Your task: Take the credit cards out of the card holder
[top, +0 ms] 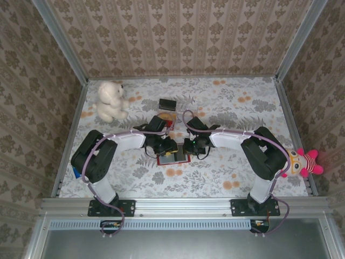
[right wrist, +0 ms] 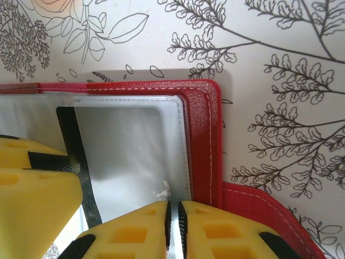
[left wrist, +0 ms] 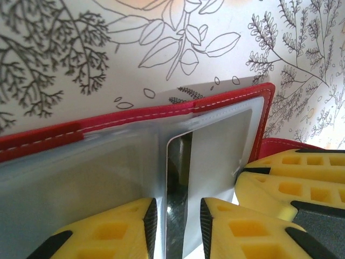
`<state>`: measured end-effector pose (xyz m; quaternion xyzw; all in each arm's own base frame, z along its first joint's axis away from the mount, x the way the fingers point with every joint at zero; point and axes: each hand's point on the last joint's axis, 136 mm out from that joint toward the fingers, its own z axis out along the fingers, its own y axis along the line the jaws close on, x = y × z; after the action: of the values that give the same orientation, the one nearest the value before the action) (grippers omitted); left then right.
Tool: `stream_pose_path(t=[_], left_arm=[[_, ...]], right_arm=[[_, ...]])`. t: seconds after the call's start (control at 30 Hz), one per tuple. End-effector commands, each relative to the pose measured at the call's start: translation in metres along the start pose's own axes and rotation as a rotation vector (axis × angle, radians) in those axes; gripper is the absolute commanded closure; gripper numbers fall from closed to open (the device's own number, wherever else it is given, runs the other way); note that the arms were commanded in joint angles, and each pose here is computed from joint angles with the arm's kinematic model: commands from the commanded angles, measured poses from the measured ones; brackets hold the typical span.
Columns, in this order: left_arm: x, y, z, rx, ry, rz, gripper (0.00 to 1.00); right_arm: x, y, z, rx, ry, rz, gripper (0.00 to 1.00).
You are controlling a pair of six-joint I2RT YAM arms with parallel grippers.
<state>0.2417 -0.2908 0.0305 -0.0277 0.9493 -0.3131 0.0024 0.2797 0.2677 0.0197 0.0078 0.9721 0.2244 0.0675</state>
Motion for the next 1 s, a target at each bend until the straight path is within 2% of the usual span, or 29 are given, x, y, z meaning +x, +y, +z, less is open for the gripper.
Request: stream_pose_path(t=[0.0,0.23,0.43,0.6,0.97], left_arm=[[0.007,0.007,0.008,-0.032,0.040,0.010,0.72],[0.006,0.006,0.005,-0.025,0.031,0.013,0.78],[0.004,0.004,-0.002,0.004,0.010,0.008,0.85],[0.004,0.012,-0.009,-0.022,-0.003,0.020,0.92],[0.005,0.019,-0.026,-0.019,-0.029,0.022,0.95]], right_arm=[[0.016,-0.022,0.013,0.061,0.059,0.045,0.84],[0.017,-0.022,0.013,0.060,0.060,0.045,0.84],[0.018,-0.023,0.014,0.064,0.064,0.047,0.84],[0.018,-0.024,0.013,0.068,0.062,0.048,0.84],[0.009,-0.015,0.004,0.026,0.032,0.042,0.84]])
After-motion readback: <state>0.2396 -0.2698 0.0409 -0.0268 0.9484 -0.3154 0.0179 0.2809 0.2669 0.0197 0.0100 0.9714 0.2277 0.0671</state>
